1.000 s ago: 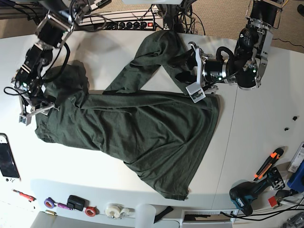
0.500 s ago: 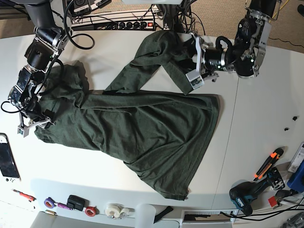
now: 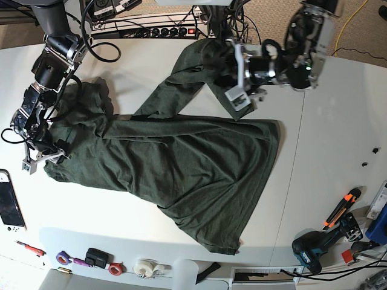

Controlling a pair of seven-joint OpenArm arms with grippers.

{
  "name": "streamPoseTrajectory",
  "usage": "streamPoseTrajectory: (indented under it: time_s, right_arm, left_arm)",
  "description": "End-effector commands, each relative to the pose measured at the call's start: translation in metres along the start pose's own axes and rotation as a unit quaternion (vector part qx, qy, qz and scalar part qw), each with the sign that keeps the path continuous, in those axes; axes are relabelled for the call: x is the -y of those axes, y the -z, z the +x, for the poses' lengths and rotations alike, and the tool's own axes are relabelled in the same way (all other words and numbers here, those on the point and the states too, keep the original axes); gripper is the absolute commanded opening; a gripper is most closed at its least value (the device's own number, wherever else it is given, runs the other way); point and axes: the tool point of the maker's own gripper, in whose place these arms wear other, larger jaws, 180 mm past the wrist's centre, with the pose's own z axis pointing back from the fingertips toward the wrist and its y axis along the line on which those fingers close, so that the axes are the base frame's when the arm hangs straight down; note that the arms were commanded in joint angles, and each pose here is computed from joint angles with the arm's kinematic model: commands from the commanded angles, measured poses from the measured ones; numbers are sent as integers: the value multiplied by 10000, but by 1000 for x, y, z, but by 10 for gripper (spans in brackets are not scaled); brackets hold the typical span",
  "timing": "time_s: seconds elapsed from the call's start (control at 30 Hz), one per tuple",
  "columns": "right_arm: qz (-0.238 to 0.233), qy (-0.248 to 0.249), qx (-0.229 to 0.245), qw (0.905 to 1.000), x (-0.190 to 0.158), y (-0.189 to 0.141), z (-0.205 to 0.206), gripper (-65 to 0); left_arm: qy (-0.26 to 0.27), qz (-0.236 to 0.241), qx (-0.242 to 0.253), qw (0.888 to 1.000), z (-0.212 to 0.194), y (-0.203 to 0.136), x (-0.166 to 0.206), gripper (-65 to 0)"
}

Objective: Layout the t-shirt on the table in an organized manner, then fold the t-shirt properly
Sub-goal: 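Grasp the sleeve with the left gripper and pull it away from the body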

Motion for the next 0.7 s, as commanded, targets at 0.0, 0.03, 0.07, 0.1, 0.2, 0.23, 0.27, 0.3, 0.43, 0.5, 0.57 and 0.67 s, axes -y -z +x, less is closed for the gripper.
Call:
streamPoseTrajectory:
  time_s: [0.0,0.03,0.07,0.1,0.2,0.23,0.27,0.3,0.43,0.5,0.57,0.67]
  right_arm:
    - [31,-27,-143,9999,-2,-1,-1,-346]
    - [32,-29,-147,9999,-2,-1,-1,-346]
    - [32,-29,-147,9999,-2,-1,-1,-345]
    - [31,-27,-147,9999,-2,-1,-1,-346]
    - [33,-27,-144,9999,-2,-1,-1,-346]
    - [35,-26,-143,9999,-2,-1,-1,-345]
    - [33,-27,-144,9999,-2,-1,-1,-346]
    - [35,-27,-145,9999,-2,-1,-1,-346]
    - [31,-27,-145,9999,-2,-1,-1,-346]
    - [31,-27,-141,9999,-2,-1,-1,-346]
    - [28,-29,-122,9999,-1,-1,0,-346]
    - [28,-30,-22,10000,-1,-1,4,-346]
  left_arm:
    - [124,14,178,9998,12,1,2,-253]
    - [160,68,165,9997,13,4,1,-246]
    - [194,120,142,9996,13,7,1,-246]
    - [239,163,99,9995,13,9,1,-246]
    - [342,215,-49,9992,7,18,4,-246]
    - [364,281,-140,9988,3,22,4,-246]
    - [390,339,-243,9984,-2,26,4,-246]
    - [426,387,-340,9978,-7,31,5,-246]
    - [560,356,-646,9957,-20,45,19,-401]
    - [588,234,-781,9949,-23,47,26,-615]
    - [586,100,-873,9944,-23,44,34,-650]
    - [979,-266,-1016,9896,-17,32,52,-650]
